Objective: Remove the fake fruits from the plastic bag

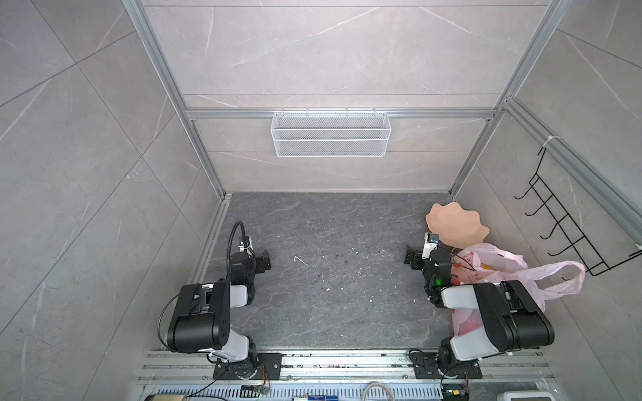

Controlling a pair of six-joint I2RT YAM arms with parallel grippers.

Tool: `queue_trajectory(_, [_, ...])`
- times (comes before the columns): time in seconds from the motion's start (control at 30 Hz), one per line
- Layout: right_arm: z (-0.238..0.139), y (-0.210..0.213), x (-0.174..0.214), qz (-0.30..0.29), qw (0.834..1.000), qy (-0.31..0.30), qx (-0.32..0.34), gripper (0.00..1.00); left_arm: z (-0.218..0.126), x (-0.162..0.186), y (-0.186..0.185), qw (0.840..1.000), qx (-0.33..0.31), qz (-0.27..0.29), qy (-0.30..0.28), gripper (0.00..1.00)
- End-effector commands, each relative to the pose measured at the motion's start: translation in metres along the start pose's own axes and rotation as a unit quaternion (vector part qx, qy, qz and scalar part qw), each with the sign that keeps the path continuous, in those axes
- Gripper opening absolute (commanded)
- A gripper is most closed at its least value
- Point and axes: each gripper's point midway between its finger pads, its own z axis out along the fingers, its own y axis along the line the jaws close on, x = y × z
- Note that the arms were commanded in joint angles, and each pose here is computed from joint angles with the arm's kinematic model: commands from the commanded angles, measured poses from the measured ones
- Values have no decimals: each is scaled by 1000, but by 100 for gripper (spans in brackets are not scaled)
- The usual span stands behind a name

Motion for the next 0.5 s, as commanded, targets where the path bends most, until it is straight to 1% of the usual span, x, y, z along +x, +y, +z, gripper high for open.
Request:
queue_trajectory(0.0, [3,1,-12,-2,1000,-17,-3,100,0,-23,-3,999,10,1,-34,100])
queue_trajectory(0.47, [3,1,-12,-2,1000,-17,-3,100,0,-22,-4,999,11,1,-32,100])
